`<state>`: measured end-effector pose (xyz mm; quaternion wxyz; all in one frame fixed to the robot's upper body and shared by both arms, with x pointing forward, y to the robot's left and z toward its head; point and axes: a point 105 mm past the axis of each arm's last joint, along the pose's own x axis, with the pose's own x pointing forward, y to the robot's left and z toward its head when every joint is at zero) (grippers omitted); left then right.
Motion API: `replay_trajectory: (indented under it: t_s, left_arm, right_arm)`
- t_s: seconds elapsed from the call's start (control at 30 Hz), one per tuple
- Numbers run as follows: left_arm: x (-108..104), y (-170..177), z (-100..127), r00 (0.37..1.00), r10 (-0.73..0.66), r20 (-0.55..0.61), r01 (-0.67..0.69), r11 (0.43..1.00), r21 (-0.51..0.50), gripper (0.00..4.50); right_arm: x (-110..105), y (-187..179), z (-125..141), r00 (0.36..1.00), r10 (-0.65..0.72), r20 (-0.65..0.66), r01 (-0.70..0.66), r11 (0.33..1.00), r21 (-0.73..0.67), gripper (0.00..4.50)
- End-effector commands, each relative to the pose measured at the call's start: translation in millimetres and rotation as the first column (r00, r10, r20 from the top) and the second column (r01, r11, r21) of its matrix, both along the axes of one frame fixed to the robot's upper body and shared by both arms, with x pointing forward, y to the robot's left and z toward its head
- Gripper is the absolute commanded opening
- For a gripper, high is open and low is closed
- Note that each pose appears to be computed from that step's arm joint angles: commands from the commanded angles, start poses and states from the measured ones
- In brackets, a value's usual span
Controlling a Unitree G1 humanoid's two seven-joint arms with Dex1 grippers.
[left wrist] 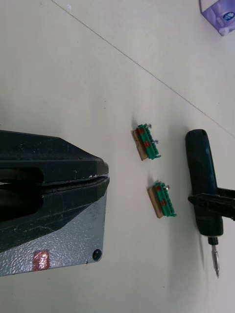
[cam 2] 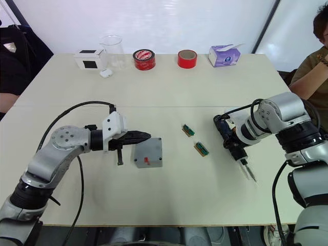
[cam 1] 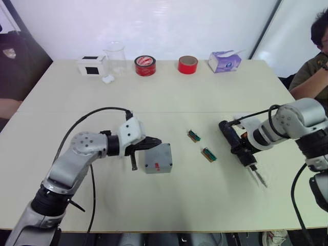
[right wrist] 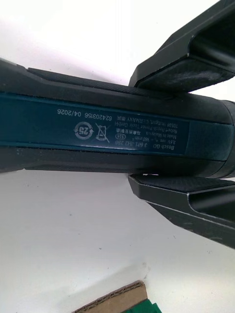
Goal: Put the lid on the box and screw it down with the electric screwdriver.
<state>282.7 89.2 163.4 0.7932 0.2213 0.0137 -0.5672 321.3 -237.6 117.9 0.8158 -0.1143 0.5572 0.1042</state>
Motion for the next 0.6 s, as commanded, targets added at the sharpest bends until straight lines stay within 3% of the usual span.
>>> replay_trajectory:
  t_s: [0.03, 0.17, 0.3, 0.43, 0.6]
  left_arm:
    - [-6.0, 1.6, 10.6, 0.999, -0.024, 0.037, 0.024, 1.000, -0.001, 0.00]
    - [-6.3, 5.6, 12.7, 0.999, -0.033, 0.034, 0.033, 0.999, 0.012, 0.00]
    - [-5.7, 11.6, 12.5, 0.999, -0.043, 0.016, 0.042, 0.999, 0.019, 0.00]
    - [-6.9, 13.7, 3.7, 0.997, -0.069, -0.017, 0.070, 0.996, 0.062, 0.00]
    - [-8.2, 14.9, -7.2, 0.995, -0.092, -0.050, 0.096, 0.991, 0.097, 0.00]
  right_arm:
    - [-2.1, 2.9, -2.3, 1.000, 0.006, -0.010, -0.006, 1.000, 0.016, 1.73]
    - [14.4, 21.4, 35.3, 0.995, 0.027, 0.097, -0.038, 0.993, 0.113, 1.73]
    - [23.6, 58.5, 92.7, 0.950, 0.123, 0.288, -0.192, 0.955, 0.224, 1.72]
    - [1.2, 113.9, 153.4, 0.747, 0.286, 0.601, -0.538, 0.790, 0.292, 1.72]
    - [-30.6, 154.1, 190.0, 0.417, 0.226, 0.880, -0.785, 0.577, 0.224, 1.72]
